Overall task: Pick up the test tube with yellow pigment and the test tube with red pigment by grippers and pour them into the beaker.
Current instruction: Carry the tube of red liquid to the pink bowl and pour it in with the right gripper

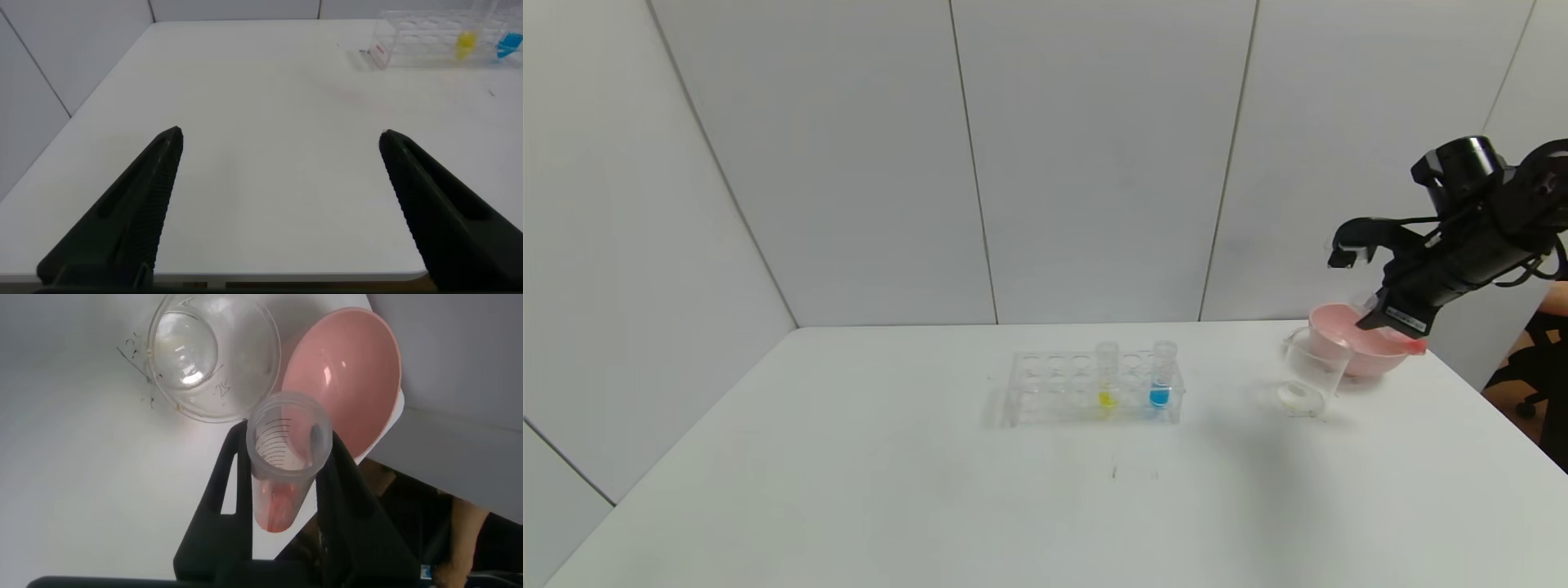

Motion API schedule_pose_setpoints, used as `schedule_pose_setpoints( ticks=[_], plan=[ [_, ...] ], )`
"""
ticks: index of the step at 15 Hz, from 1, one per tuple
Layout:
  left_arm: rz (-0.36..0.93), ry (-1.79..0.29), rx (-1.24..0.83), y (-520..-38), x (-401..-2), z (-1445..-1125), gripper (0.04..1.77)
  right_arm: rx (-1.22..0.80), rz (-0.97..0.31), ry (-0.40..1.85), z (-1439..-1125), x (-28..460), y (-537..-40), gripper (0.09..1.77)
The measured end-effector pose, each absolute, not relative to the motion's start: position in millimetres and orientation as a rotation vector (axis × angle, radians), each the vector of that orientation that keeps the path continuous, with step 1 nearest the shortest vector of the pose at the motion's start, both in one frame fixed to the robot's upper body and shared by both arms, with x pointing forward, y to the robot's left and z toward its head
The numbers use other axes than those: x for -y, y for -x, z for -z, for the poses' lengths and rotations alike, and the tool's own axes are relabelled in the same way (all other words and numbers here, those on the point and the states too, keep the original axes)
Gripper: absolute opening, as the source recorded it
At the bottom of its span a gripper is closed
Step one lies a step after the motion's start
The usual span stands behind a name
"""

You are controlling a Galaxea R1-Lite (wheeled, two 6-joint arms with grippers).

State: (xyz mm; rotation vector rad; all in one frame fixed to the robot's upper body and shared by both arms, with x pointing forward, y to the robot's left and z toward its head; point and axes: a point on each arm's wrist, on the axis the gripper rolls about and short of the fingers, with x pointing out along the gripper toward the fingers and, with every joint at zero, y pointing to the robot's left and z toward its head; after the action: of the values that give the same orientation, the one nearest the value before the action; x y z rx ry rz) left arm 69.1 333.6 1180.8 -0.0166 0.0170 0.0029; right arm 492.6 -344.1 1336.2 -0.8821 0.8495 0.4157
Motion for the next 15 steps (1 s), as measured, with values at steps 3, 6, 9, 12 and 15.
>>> schedule_pose_setpoints(
  ticks=[3,6,9,12,15],
  plan=[
    [-0.003,0.016,-0.017,-69,-334,-1181,1.72,-0.881,-0.386,0.920,-1333,338,-494,0.51],
    [-0.003,0.017,-0.017,-69,-334,-1181,1.72,-0.906,-0.369,0.942,-1329,334,-496,0.51],
    [-0.003,0.017,-0.017,-69,-334,-1181,1.72,-0.927,-0.339,0.970,-1325,331,-500,0.51],
    [-0.003,0.017,-0.017,-69,-334,-1181,1.72,-0.936,-0.318,1.013,-1319,331,-506,0.51],
    [-0.003,0.017,-0.017,-69,-334,-1181,1.72,-0.951,-0.296,1.067,-1313,332,-511,0.51]
  ],
)
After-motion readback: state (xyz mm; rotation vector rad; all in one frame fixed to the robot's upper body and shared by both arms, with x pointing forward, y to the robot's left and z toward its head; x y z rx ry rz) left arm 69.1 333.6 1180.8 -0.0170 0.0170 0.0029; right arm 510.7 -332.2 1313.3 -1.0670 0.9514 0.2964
